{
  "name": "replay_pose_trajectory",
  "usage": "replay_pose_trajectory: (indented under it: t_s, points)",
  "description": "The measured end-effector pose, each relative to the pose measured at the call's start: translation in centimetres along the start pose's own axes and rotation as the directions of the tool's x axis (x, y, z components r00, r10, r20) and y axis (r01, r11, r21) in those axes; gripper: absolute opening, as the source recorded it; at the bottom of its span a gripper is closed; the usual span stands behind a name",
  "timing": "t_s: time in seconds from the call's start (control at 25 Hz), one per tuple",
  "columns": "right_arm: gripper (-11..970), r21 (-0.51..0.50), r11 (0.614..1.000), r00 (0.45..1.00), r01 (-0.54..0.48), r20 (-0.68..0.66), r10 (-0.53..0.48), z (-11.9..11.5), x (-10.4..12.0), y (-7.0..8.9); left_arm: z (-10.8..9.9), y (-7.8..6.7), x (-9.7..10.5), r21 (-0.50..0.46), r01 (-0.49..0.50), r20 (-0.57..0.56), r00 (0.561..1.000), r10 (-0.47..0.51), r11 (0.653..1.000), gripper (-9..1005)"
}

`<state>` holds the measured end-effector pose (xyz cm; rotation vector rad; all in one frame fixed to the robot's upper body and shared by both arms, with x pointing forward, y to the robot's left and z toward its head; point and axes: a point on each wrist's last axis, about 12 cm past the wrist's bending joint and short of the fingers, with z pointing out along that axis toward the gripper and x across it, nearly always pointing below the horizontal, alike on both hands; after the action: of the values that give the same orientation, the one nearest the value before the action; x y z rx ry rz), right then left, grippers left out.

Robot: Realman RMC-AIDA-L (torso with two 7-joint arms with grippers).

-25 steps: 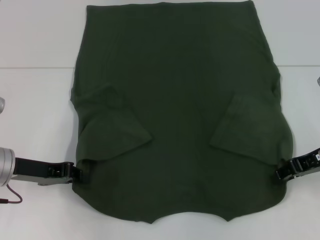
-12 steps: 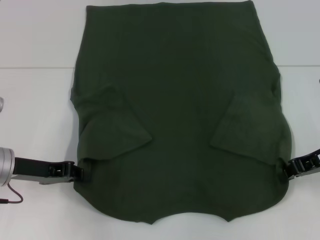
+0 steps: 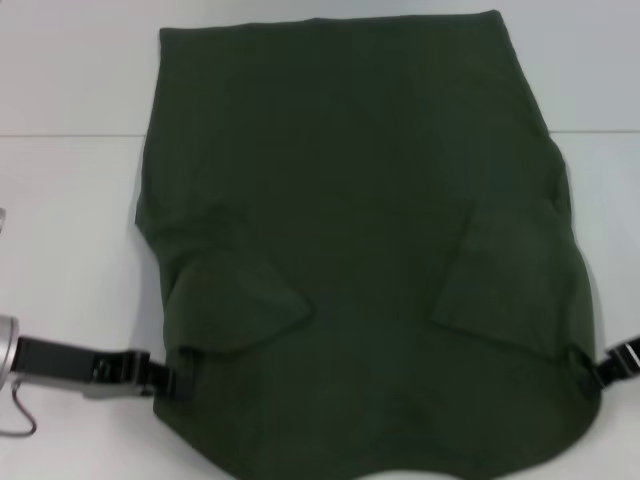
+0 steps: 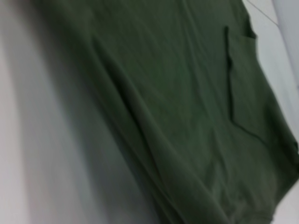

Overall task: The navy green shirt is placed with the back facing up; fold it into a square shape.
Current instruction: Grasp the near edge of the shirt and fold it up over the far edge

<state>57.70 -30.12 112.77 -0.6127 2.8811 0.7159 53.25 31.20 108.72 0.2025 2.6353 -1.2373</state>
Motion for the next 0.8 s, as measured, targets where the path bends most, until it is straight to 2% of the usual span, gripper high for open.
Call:
replay_pose_trajectory:
  t_s: [0.16,0.32,0.44,0.6,0.8]
  points:
    - [58,-0.067,0.997,0.996,0.037,-0.077,-0.042,-0.6,1.9,0.0,-0.6,-0.2,1.2,0.051,0.014,-0.049,0.999,-0.012,0.999,39]
    - [58,-0.168,0.981,0.983,0.092,-0.145,-0.117,-0.5,3.9,0.5,-1.6,-0.5,3.5,0.127,0.022,-0.17,0.985,0.0,0.992,39]
    - [58,-0.216,0.971,0.97,0.099,-0.198,-0.143,0.1,4.9,0.7,-1.9,-0.8,4.4,0.16,0.03,-0.245,0.969,0.011,0.987,39]
    - [59,-0.244,0.963,0.938,0.112,-0.293,-0.183,1.6,6.0,1.1,-1.8,-0.7,5.3,0.126,0.05,-0.338,0.941,-0.004,0.991,39]
    - [59,-0.26,0.957,0.926,0.126,-0.314,-0.207,2.2,5.9,1.6,-1.9,-0.6,5.4,0.116,0.053,-0.348,0.937,-0.01,0.992,38]
